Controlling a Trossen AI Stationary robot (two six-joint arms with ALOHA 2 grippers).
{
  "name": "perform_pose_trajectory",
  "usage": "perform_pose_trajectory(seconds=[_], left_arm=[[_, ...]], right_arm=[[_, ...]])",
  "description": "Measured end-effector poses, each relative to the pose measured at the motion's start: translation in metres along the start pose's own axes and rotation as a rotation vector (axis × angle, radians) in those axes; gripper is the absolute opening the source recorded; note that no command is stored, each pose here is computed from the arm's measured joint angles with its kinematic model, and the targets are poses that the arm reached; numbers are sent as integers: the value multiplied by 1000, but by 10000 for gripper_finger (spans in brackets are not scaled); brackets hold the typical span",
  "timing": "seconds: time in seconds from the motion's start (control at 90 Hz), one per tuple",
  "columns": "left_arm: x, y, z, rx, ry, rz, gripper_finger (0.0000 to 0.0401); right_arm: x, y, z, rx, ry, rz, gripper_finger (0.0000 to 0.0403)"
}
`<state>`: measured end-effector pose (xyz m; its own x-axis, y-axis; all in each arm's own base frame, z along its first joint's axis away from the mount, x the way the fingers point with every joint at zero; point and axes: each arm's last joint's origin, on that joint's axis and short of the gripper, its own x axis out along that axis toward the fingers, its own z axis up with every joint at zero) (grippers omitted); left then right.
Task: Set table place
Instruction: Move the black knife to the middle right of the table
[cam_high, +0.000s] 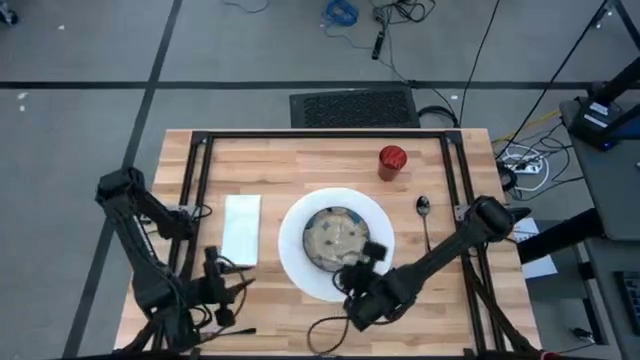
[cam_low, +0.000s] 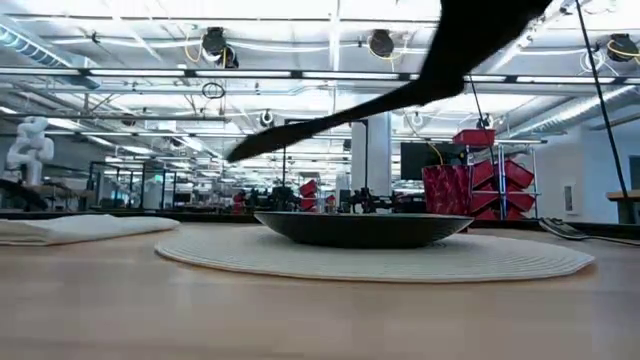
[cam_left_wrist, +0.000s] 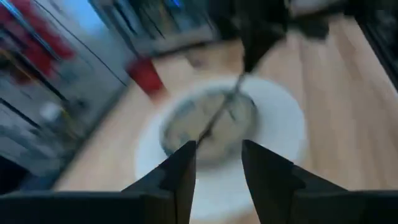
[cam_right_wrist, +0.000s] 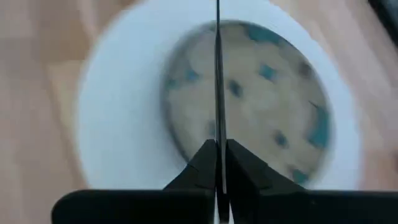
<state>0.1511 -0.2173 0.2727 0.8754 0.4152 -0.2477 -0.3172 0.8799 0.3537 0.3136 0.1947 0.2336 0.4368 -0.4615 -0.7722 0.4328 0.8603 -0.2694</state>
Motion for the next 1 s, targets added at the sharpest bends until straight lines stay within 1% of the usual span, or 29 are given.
perform_pose_trajectory(seconds=[0.111,0.3,0.378,0.5,0.622,0.7,0.844,0.922,1.0], left_arm=[[10,-2,1,-10,-60,79,116],[27,-9,-3,7,-42,135,116],[32,-12,-5,16,-23,142,116],[39,-18,-10,35,-9,156,116],[41,-24,-14,62,-2,158,116],[41,-24,-15,84,-1,159,116],[42,-24,-15,83,-6,164,116],[41,-24,-15,83,-7,163,116],[43,-24,-14,79,-5,167,116]], right_arm=[[-17,-22,-6,41,83,-71,0],[-39,-61,-13,121,276,-187,0],[-44,-68,-11,177,314,-156,0],[-49,-80,-6,229,372,-120,0],[-46,-88,0,226,426,-92,0],[-41,-96,5,195,475,-68,0],[-25,-113,19,142,534,-46,0],[-16,-124,27,105,537,-54,0],[-8,-139,36,80,488,-102,0]])
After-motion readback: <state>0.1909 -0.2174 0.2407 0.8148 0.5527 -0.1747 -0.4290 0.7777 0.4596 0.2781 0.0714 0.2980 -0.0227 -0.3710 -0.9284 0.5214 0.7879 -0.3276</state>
